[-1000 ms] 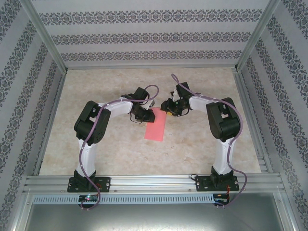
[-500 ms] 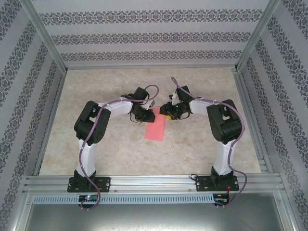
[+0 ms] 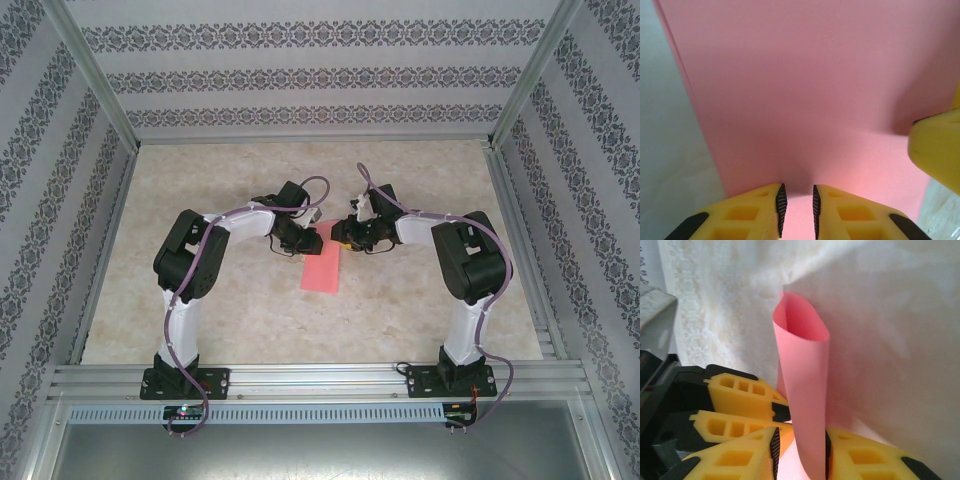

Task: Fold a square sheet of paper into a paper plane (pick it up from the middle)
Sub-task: Fold the triangle a second time at the center of the table.

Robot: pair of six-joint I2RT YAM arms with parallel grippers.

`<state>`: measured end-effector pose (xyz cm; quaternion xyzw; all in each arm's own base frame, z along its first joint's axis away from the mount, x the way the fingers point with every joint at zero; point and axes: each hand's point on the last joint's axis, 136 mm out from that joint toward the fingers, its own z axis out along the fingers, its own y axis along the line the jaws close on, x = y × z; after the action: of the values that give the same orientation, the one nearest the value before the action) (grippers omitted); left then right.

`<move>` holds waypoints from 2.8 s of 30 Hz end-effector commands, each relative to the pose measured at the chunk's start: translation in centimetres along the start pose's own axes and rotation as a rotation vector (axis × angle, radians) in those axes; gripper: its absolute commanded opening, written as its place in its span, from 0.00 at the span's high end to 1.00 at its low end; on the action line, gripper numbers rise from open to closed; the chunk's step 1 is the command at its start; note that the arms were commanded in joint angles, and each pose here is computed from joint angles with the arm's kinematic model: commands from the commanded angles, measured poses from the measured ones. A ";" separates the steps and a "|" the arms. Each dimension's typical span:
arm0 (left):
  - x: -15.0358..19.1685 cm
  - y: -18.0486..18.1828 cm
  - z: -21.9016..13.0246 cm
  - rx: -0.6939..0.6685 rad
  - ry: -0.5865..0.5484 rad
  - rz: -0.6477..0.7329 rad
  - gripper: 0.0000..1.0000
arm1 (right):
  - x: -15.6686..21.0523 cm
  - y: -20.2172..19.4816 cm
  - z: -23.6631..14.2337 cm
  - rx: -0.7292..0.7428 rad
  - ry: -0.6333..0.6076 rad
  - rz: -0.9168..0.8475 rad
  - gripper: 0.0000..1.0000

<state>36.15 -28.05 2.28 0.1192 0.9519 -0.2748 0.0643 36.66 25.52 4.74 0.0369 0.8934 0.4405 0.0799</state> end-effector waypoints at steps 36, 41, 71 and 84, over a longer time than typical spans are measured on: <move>1.7 -2.8 -11.9 0.223 -0.305 -0.256 0.32 | -3.9 11.1 -7.4 -0.399 -0.180 0.108 1.00; 1.7 -3.1 -11.7 0.264 -0.311 -0.249 0.32 | -4.0 11.9 -8.0 -0.407 -0.187 0.106 1.00; 2.6 -4.5 -13.1 0.309 -0.277 -0.167 0.47 | -4.3 10.4 -8.3 -0.382 -0.199 0.140 1.00; 3.0 -3.9 -13.3 0.250 -0.255 -0.149 0.52 | -4.3 9.0 -7.8 -0.379 -0.187 0.158 1.00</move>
<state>31.27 -23.90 13.59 0.0074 0.9006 -0.4141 0.1321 39.41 24.71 17.22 0.1449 0.7795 0.5959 0.1273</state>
